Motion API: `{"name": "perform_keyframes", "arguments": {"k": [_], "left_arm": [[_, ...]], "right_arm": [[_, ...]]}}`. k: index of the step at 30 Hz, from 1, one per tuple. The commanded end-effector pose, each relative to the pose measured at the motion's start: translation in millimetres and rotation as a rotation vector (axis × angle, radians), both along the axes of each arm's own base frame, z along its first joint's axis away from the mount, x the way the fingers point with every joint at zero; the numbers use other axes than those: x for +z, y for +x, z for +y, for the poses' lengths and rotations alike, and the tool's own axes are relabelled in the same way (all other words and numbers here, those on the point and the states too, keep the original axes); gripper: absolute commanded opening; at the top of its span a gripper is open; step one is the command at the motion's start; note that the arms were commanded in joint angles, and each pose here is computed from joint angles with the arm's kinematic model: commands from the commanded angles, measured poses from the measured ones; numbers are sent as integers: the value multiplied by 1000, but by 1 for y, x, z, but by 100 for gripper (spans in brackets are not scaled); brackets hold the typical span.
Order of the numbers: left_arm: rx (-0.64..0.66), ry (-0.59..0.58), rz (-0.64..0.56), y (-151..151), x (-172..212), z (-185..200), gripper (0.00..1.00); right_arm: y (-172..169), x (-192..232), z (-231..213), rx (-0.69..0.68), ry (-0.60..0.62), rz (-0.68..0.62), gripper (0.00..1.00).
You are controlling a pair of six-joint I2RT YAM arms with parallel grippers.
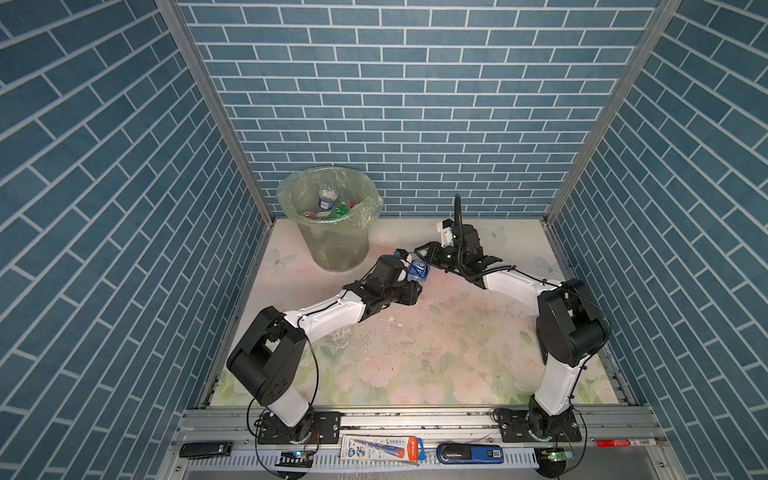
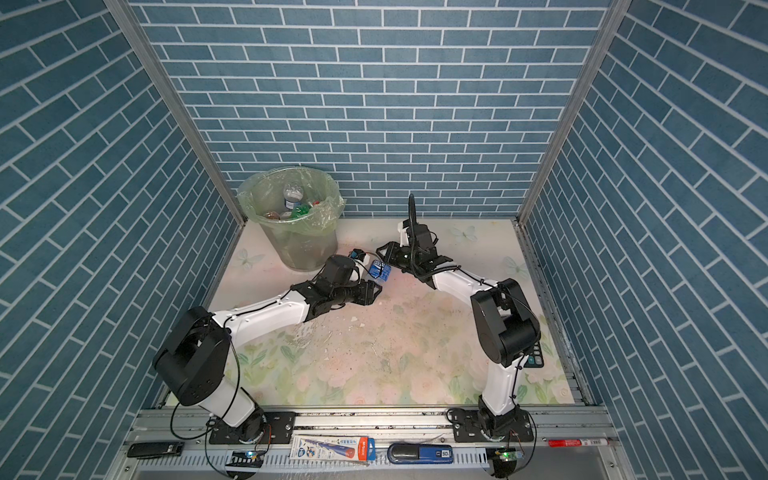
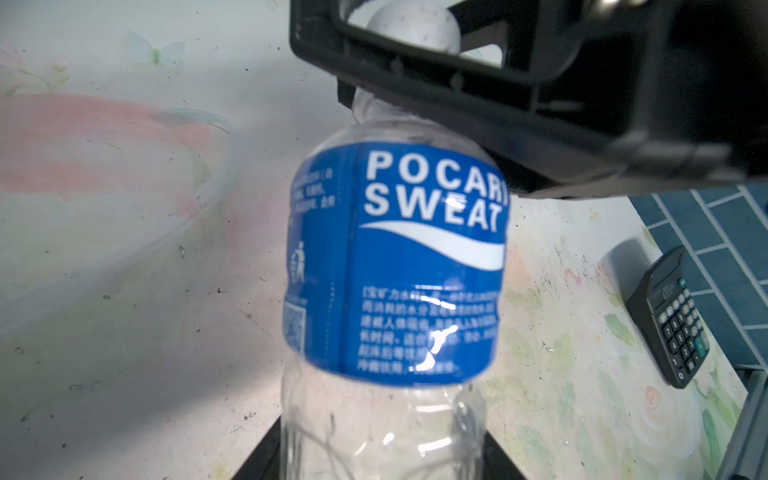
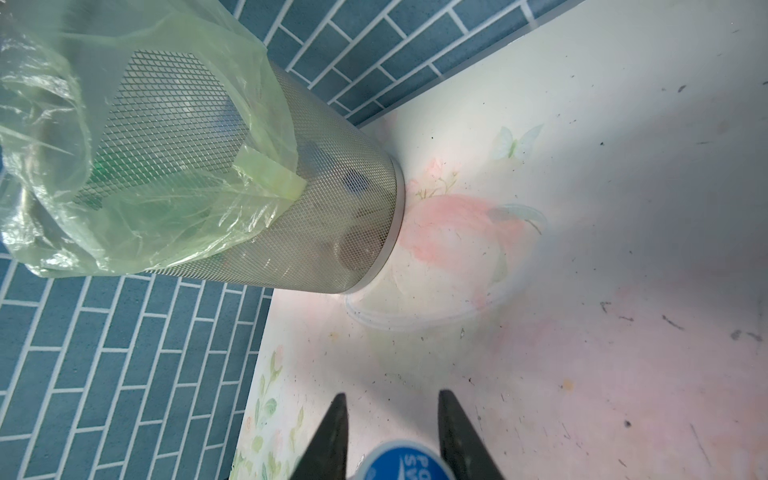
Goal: Throw the plastic bottles in the bin
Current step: 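Close the left gripper around the bottle's neck below the white cap, then carry the bottle over the bin with the left gripper while the right gripper releases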
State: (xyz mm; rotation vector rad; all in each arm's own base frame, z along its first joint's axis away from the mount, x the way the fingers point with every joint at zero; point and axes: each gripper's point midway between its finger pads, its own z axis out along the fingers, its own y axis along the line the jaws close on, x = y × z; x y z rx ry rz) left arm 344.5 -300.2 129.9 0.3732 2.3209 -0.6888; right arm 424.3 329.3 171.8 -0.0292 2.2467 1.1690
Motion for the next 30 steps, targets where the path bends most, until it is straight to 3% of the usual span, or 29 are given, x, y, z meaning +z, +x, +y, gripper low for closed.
{"name": "perform_keyframes", "arguments": {"k": [1, 19, 30], "left_arm": [[35, 5, -5, 10, -1, 1, 54], [76, 35, -7, 14, -2, 11, 49], [147, 86, -51, 25, 26, 29, 49]], "right_arm": [[3, 43, 1, 9, 50, -74, 19], [0, 44, -11, -4, 44, -73, 47], [-12, 69, -40, -49, -21, -157, 75]]}}
